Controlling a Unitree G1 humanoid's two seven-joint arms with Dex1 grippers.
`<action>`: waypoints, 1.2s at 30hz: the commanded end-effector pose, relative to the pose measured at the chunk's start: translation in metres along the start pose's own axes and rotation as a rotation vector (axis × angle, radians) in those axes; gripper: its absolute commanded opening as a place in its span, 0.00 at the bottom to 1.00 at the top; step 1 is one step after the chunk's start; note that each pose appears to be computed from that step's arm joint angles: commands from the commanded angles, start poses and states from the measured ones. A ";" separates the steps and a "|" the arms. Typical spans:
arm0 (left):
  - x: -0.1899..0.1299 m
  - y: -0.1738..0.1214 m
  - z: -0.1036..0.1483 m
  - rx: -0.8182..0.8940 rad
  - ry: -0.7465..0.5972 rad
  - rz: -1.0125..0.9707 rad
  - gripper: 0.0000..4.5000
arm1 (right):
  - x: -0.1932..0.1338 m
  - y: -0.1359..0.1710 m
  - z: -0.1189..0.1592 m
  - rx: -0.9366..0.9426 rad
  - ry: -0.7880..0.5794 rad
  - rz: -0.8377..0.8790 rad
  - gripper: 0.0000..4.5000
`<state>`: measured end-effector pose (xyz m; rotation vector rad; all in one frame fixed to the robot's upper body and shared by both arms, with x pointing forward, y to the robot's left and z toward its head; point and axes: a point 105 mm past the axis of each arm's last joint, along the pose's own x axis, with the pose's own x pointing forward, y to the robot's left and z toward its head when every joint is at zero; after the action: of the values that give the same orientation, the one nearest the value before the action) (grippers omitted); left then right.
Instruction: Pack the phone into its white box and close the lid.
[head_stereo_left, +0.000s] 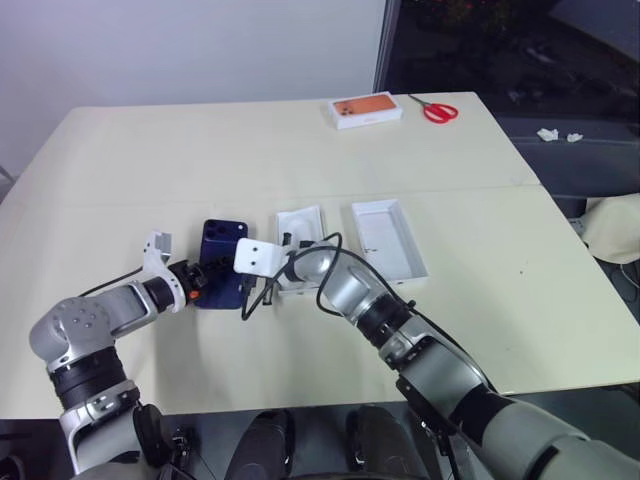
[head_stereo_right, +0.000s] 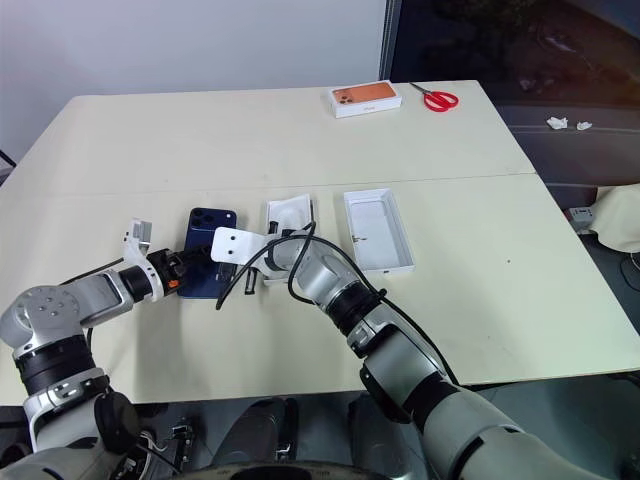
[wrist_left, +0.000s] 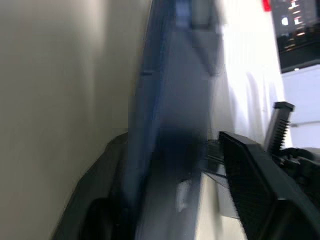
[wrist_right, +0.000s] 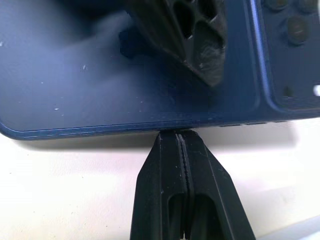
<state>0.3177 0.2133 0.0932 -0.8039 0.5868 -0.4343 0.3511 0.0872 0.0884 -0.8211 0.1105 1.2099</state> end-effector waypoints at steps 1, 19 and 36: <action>-0.001 0.011 -0.015 -0.051 0.047 0.012 0.63 | -0.001 -0.001 0.013 -0.022 -0.044 -0.003 0.00; -0.005 0.023 -0.027 -0.076 0.057 0.035 0.35 | -0.002 0.001 0.013 -0.022 -0.045 0.000 0.00; -0.005 0.027 -0.028 -0.104 0.028 0.046 0.23 | -0.003 0.001 0.010 -0.016 -0.042 -0.001 0.00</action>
<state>0.3033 0.2151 0.0750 -0.8900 0.5919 -0.4407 0.3492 0.0849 0.0871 -0.8178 0.1093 1.2128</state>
